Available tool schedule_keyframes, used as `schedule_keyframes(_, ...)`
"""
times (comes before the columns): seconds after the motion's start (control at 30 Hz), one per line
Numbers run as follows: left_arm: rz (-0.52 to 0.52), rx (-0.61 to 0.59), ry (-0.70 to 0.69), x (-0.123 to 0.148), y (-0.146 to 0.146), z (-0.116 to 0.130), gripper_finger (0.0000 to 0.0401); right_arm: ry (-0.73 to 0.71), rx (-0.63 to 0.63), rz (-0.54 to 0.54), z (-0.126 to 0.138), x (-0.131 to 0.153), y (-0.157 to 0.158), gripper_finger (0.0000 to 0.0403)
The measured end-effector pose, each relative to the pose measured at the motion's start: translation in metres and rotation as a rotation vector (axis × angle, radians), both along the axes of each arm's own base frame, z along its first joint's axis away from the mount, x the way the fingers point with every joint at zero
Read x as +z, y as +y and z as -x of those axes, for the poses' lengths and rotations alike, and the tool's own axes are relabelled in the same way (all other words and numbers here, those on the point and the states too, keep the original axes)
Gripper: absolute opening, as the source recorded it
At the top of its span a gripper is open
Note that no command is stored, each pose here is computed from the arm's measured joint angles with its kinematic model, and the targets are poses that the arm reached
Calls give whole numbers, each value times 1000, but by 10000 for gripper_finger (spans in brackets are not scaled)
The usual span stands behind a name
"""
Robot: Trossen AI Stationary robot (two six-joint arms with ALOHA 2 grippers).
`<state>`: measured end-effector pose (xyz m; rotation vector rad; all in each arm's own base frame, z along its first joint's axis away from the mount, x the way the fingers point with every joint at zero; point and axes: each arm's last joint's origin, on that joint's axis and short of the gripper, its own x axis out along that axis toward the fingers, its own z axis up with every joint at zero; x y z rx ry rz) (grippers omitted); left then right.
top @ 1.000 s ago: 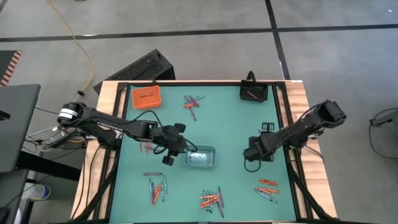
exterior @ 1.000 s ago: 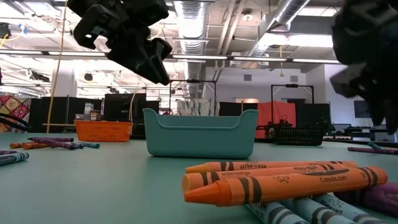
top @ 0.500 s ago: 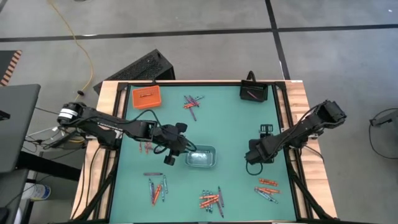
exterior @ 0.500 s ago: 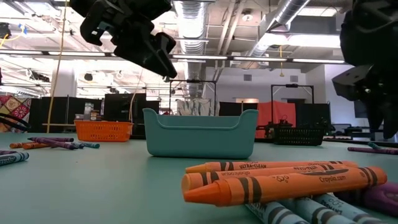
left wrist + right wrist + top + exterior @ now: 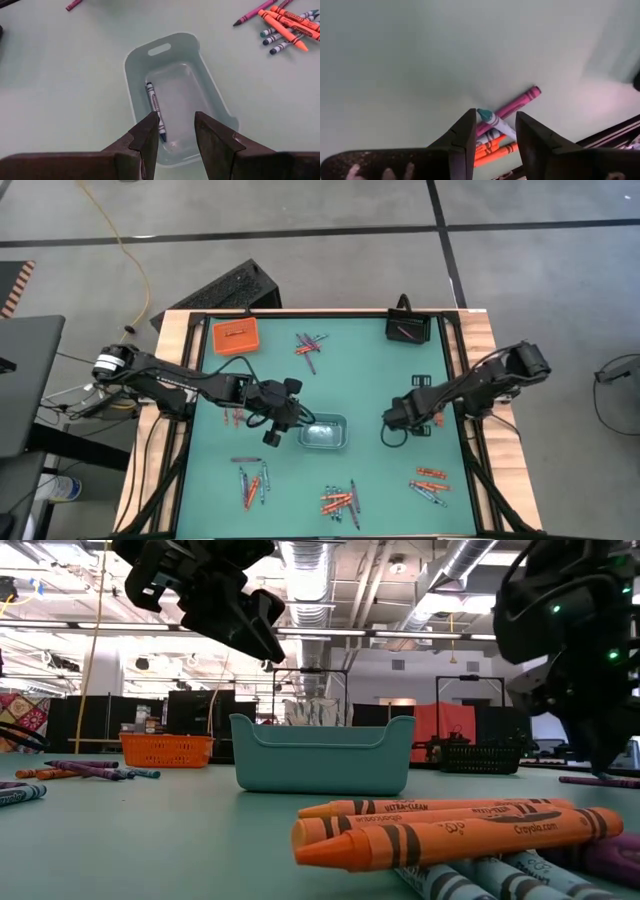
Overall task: Sort crayons
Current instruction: Put the light blue crayon into the blue bin
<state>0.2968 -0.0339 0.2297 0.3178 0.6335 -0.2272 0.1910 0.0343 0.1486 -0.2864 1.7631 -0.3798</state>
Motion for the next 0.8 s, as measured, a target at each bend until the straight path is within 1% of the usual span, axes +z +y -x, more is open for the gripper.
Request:
schedule_keyframes(0.1,-1,-1,5,0,0,0,117,30,-14,-25,-2,-4,-3,129)
schedule_keyframes(0.3,-14,-12,2,0,0,0,117,66,-1,-47,-4,-12,-2,127)
schedule_keyframes(0.43,-17,-14,1,0,0,0,117,102,0,-44,-5,-18,-2,115)
schedule_keyframes(0.53,-16,-15,1,0,0,0,117,129,0,-35,-6,-23,-2,89)
schedule_keyframes(0.73,-15,-15,2,0,0,0,117,156,1,-20,-7,-27,-2,15)
schedule_keyframes(0.8,-15,-14,3,0,0,0,117,152,0,-8,-8,-25,-2,7)
